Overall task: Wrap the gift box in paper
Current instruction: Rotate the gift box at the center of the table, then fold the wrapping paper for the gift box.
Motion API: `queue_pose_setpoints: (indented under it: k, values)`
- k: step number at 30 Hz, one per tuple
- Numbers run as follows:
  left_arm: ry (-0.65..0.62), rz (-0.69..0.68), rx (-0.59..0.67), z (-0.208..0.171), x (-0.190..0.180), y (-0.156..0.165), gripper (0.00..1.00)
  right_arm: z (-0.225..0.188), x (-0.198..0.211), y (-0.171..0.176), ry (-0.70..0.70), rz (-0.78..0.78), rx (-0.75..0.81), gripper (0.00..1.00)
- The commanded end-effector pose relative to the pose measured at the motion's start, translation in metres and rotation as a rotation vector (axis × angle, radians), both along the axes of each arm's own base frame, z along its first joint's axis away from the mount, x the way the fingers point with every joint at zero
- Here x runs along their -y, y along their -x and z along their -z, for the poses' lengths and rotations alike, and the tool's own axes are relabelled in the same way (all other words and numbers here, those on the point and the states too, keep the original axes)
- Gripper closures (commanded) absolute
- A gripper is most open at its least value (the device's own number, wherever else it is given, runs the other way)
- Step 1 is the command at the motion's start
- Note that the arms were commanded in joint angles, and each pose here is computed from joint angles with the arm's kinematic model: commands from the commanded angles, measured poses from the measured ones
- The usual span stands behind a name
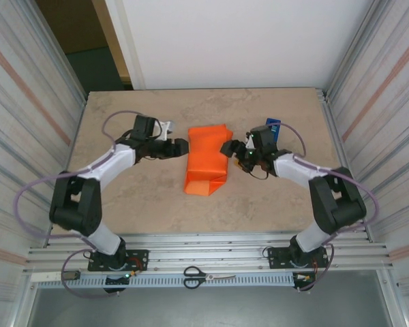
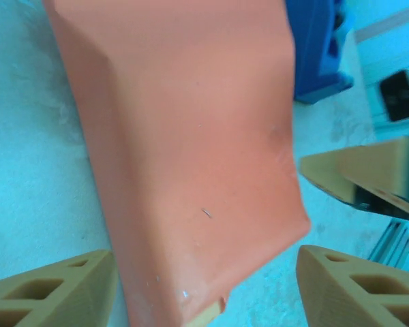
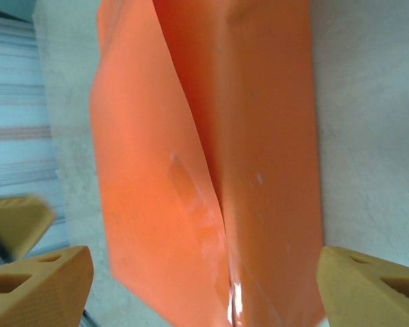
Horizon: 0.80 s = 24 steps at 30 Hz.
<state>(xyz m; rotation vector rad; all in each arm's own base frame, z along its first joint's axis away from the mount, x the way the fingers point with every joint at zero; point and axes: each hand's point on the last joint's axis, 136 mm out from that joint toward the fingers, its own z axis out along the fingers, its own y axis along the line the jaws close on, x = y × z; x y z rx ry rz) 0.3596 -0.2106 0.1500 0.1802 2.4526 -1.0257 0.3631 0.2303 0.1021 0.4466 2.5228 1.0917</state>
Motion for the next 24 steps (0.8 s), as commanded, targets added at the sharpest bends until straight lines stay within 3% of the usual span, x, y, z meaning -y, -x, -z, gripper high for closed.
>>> queue_pose_setpoints:
  k: [1,8,10,21,24]
  values:
    - [0.000,-0.108,-0.062,0.020,-0.034,0.014,0.43,0.018,-0.003,0.000,0.082,-0.046,-0.071,0.14]
    - [0.049,-0.176,-0.166,0.056,-0.057,0.043,0.55,0.041,-0.019,-0.004,0.113,-0.127,-0.146,0.15]
    - [0.071,-0.172,-0.193,0.066,-0.055,0.049,0.58,0.052,-0.014,0.000,0.132,-0.115,-0.176,0.15]
    - [0.115,-0.145,-0.366,0.103,-0.028,0.063,0.93,0.070,0.001,0.013,0.176,-0.092,-0.204,0.20]
    - [0.110,-0.152,-0.396,0.110,-0.020,0.064,0.95,0.071,0.000,0.014,0.172,-0.095,-0.209,0.20]
